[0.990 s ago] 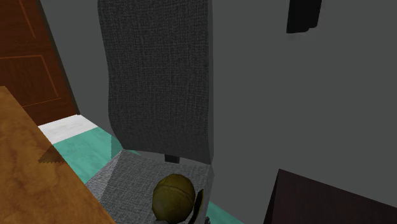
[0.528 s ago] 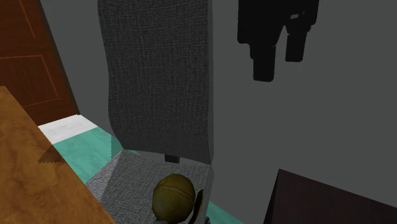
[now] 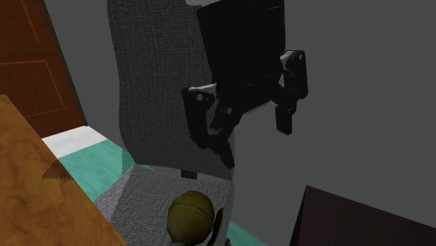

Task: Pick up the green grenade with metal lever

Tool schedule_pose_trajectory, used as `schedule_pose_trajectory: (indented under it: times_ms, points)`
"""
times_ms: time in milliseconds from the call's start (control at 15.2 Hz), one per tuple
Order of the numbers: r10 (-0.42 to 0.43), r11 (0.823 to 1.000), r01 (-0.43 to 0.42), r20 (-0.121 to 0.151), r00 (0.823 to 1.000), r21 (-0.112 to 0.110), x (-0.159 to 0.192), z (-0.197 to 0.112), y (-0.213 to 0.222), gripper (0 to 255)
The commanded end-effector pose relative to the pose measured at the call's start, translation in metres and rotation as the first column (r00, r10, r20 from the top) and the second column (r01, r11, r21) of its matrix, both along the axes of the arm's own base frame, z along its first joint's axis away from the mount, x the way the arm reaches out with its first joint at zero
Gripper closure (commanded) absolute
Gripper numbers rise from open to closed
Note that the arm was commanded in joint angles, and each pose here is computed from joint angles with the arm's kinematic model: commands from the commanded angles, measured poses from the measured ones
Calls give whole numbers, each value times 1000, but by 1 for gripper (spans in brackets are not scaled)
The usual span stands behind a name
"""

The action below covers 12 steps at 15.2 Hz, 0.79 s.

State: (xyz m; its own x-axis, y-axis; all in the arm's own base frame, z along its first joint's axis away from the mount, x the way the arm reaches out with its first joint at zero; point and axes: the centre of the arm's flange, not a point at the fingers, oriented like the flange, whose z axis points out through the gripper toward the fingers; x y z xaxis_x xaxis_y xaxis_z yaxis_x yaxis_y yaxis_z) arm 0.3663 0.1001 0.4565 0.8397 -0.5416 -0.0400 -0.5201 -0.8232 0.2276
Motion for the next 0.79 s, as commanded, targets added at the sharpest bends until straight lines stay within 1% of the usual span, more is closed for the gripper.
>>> schedule_pose_trajectory:
  times_ms: [0,132,330,528,726]
  points:
    - [-70,997,70,1,998,-24,11,-22,13,0]
    - [-133,990,133,1,991,-47,24,-45,24,0]
    - [-228,970,228,4,974,-81,46,-80,37,0]
    - [-321,941,320,11,947,-115,68,-115,46,0]
    - [-410,901,408,21,912,-148,92,-150,53,0]
